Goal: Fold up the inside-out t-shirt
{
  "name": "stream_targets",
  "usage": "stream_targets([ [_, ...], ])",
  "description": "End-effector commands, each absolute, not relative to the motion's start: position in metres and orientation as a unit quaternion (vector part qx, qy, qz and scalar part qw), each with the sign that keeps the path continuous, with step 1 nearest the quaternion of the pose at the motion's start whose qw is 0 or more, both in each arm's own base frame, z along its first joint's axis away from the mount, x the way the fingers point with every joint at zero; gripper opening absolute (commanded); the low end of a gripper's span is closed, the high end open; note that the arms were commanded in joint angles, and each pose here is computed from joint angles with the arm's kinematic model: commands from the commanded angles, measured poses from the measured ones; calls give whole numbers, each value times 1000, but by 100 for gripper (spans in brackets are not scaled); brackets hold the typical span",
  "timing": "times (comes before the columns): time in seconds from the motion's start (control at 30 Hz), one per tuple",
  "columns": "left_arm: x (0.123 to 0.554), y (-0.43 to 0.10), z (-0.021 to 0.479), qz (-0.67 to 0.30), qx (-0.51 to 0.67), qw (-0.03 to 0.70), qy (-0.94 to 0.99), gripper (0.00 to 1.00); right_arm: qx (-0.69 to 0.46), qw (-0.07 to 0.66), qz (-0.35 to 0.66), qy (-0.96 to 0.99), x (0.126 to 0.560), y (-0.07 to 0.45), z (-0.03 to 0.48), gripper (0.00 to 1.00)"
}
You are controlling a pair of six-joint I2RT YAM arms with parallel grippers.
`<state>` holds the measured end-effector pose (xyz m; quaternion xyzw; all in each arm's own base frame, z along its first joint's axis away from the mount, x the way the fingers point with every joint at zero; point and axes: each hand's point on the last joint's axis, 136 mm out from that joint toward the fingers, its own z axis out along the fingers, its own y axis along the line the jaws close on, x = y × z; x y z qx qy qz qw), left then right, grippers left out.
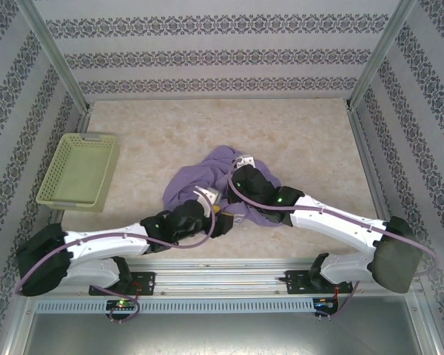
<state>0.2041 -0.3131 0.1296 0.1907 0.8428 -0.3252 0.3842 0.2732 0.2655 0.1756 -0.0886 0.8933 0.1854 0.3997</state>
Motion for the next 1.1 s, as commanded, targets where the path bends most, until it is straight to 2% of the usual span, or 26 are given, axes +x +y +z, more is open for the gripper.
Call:
stream_targets([
  [0.0,209,-332,139,-355,195,408,818,72,-55,406,221,885,277,275,181,0],
  [0.1,225,-328,123,-311,180,416,835,73,-43,399,230,887,275,276,175,0],
  [0.2,242,-321,106,-289,150,411,852,62,-28,397,238,886,273,274,174,0],
  [0.27,248,-320,96,-284,144,403,858,50,-18,394,235,888,273,271,172,0],
  [0.43,248,-321,80,-271,146,385,870,9,6,381,222,898,274,263,163,0],
  [0.5,246,-318,76,-268,146,381,873,0,10,374,224,900,275,261,159,1],
  [0.6,242,-316,75,-275,146,379,872,0,15,366,226,903,277,259,154,7],
  [0.87,227,-321,77,-313,169,365,860,0,10,337,212,917,285,251,134,15],
  [1.07,210,-312,64,-319,183,341,865,0,-36,313,193,929,284,253,123,27],
])
